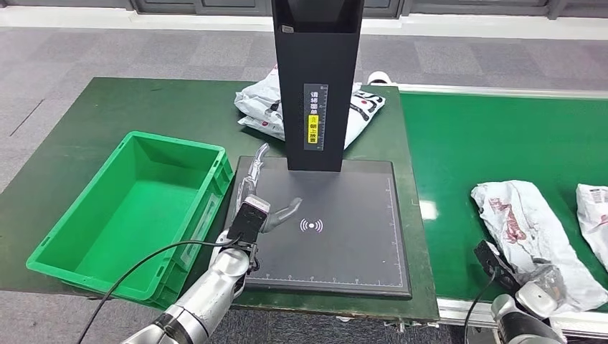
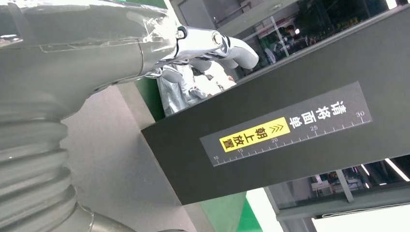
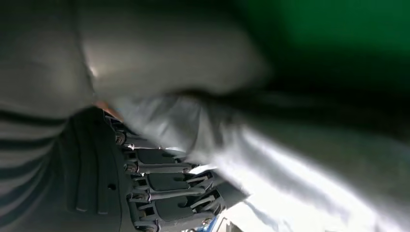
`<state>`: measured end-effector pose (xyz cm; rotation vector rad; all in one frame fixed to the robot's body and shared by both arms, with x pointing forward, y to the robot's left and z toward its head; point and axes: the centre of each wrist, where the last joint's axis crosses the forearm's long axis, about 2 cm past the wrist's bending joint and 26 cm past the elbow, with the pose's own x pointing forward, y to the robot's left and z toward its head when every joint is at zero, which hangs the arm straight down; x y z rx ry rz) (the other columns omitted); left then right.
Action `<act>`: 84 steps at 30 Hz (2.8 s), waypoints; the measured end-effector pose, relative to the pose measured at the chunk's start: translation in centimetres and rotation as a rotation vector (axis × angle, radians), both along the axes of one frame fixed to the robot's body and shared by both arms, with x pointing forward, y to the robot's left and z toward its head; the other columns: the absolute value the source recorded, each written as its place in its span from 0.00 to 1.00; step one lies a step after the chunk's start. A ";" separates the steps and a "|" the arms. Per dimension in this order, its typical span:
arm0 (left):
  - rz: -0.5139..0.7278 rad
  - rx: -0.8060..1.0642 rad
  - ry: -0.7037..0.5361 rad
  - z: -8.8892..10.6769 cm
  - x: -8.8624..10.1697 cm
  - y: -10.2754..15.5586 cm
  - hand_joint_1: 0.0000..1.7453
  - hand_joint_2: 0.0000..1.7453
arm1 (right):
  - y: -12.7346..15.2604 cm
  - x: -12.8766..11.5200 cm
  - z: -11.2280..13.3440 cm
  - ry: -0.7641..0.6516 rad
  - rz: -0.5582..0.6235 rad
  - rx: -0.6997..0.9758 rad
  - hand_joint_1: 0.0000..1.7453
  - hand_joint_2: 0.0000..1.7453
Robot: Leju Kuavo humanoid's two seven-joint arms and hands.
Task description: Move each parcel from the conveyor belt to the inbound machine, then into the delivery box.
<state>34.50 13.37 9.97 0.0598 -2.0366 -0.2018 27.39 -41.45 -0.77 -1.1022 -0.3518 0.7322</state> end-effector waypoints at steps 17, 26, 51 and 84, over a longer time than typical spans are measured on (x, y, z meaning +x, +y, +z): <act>0.036 0.016 -0.003 -0.2 0.1 0.6 0.00 1.00 | 0.8 0.5 0.2 -0.098 0.065 0.000 1.00 1.00; 0.045 0.021 -0.005 -0.2 0.1 0.8 0.00 1.00 | 1.3 0.6 0.2 -0.101 0.069 0.008 1.00 1.00; 0.253 0.050 -0.002 0.6 1.9 4.0 0.00 1.00 | 21.2 3.4 11.0 -1.019 0.850 0.275 1.00 1.00; 0.151 0.058 -0.005 3.0 4.5 4.2 0.00 1.00 | 29.4 1.5 11.0 -0.616 1.341 0.458 0.00 1.00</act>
